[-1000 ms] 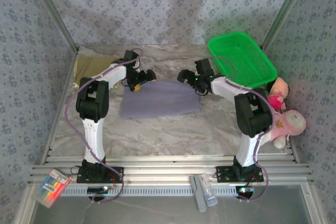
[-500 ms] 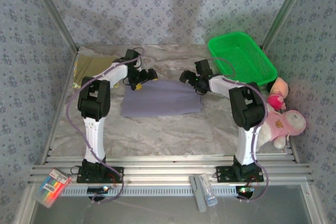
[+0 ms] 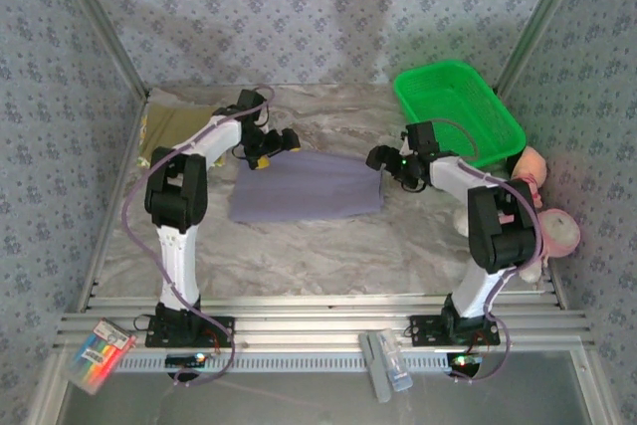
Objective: Fold and stack the skirts
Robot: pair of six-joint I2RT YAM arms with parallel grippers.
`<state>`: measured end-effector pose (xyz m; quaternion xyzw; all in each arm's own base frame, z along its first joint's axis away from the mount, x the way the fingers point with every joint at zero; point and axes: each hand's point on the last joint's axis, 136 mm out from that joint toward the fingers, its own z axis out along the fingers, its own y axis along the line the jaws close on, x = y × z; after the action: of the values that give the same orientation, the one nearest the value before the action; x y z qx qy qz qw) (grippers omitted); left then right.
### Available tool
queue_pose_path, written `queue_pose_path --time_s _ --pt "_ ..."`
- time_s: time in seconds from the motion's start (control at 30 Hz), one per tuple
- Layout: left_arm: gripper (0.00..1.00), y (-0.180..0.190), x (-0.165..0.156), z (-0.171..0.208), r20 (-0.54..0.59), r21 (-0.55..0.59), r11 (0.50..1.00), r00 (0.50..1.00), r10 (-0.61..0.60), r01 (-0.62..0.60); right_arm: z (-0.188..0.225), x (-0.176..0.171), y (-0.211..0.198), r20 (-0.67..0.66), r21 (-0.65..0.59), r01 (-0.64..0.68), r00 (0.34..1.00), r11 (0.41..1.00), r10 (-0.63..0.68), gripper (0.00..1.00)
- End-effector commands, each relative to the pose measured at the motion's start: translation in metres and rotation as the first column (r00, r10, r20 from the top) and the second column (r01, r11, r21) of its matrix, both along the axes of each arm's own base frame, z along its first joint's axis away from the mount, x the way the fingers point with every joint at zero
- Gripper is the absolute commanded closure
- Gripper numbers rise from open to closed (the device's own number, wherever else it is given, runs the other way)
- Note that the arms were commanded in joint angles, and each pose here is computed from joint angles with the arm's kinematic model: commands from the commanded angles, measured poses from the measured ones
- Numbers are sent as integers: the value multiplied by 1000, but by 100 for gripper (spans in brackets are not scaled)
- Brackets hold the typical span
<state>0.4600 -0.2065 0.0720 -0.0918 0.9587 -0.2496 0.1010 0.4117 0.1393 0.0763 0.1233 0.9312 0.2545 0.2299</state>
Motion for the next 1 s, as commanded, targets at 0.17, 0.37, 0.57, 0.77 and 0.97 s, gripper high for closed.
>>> queue_pose_path --time_s 0.17,0.37,0.57,0.77,0.97 --pt "0 15 -26 -2 -52 54 999 999 -1 4 -30 -35 17 -231 53 -114 965 992 123 12" --pt "0 19 -47 -24 -121 56 998 992 22 -15 -35 -44 33 -261 138 -159 946 978 191 14" --pt "0 19 -54 -36 -140 52 998 990 34 -27 -33 -48 58 -263 235 -190 932 953 251 20" --pt "0 23 -58 -39 -145 64 997 989 40 -31 -48 -46 57 -294 289 -73 942 955 161 26" --pt "0 24 -58 -39 -141 74 997 989 38 -28 -41 -45 67 -234 352 -103 953 930 194 41"
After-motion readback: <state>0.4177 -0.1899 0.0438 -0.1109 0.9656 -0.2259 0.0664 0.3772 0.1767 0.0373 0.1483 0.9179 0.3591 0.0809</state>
